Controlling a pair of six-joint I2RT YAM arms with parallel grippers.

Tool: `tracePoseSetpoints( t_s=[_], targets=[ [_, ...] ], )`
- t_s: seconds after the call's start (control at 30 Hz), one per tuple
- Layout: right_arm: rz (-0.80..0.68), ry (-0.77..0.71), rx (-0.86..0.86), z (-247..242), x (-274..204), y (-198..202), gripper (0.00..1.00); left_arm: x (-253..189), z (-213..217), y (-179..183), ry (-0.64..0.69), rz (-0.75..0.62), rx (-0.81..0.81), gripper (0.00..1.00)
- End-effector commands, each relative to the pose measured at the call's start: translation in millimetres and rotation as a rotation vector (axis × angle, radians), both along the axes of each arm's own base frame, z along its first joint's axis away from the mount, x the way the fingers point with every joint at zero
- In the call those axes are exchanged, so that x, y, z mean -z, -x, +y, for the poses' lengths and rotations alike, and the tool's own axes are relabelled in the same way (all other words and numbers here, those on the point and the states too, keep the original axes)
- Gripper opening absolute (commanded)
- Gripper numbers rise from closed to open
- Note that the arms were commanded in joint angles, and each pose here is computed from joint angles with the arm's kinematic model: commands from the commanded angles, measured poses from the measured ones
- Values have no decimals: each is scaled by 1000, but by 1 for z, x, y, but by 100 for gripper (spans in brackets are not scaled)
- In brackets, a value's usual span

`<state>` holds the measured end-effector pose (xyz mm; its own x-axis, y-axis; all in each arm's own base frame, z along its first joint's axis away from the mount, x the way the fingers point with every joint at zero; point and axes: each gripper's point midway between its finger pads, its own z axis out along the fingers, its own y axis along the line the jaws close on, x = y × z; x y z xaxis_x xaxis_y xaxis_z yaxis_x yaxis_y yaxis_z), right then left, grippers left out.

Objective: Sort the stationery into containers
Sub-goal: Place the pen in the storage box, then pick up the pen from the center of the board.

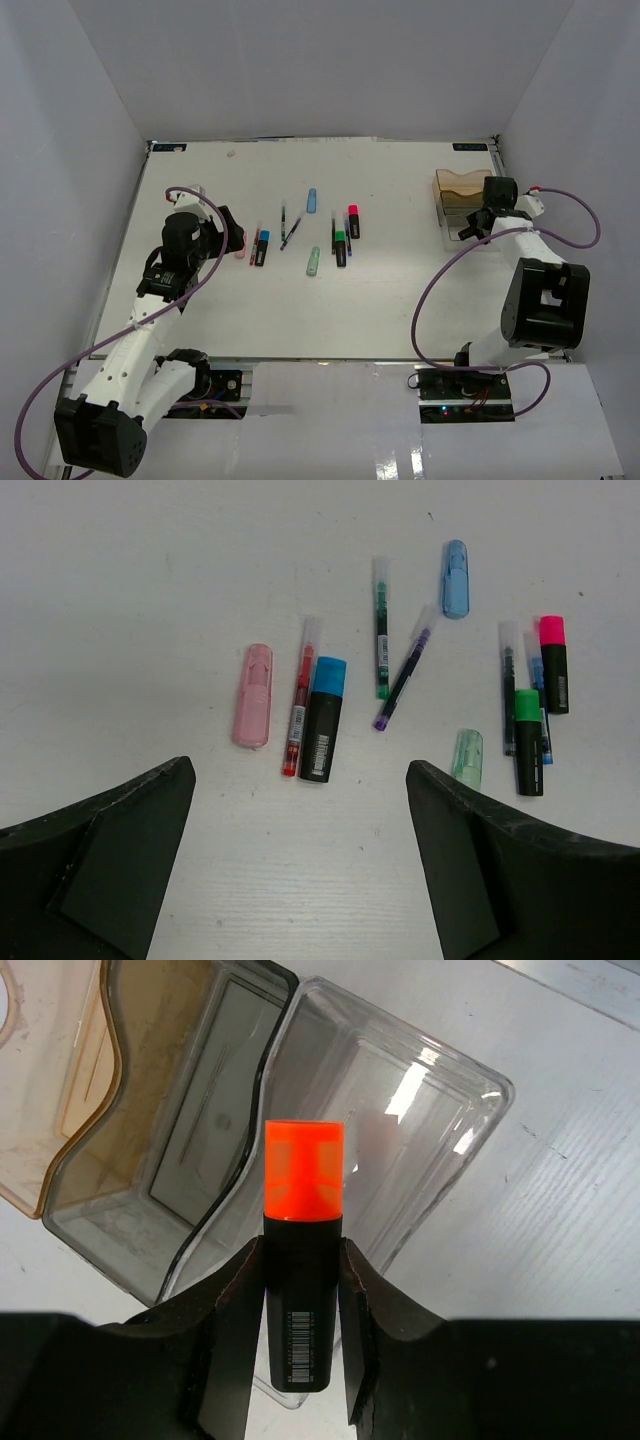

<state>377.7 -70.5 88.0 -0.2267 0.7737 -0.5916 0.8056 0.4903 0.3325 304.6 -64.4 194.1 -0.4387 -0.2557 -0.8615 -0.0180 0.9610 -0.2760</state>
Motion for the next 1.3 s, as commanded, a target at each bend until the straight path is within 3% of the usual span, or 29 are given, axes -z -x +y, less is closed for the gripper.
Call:
tracePoseSetpoints(
  t_s=[0.0, 0.07, 0.33, 0.47, 0.67, 0.8, 0.93, 1.03, 1.27],
  targets=[
    [-87, -21, 29, -2, -18, -24, 38, -4, -2, -1, 16, -17, 7, 98],
    [-81, -25, 21, 0, -16, -24, 43, -4, -2, -2, 17, -16, 9, 98],
    [-81, -37, -1, 2, -15, -26, 47, -3, -2, -2, 17, -12, 8, 98],
    [-117, -24, -65, 8, -28, -30, 60, -3, -2, -2, 16, -13, 8, 98],
    [-132, 136, -391, 45, -60, -39, 83, -4, -2, -1, 16, -16, 9, 98],
    [-188, 290, -755, 103, -79, -45, 83, -4, -2, -2, 15, -15, 7, 98],
    [-215, 320, -1032, 170, -81, -45, 85, -2, -1, -2, 12, -8, 3, 98],
    [-221, 335, -1162, 211, -77, -48, 87, -2, -1, -3, 10, -7, 4, 98],
    [-192, 354, -1256, 272, -54, -64, 86, 0, 0, -2, 7, -1, 1, 98]
  ],
)
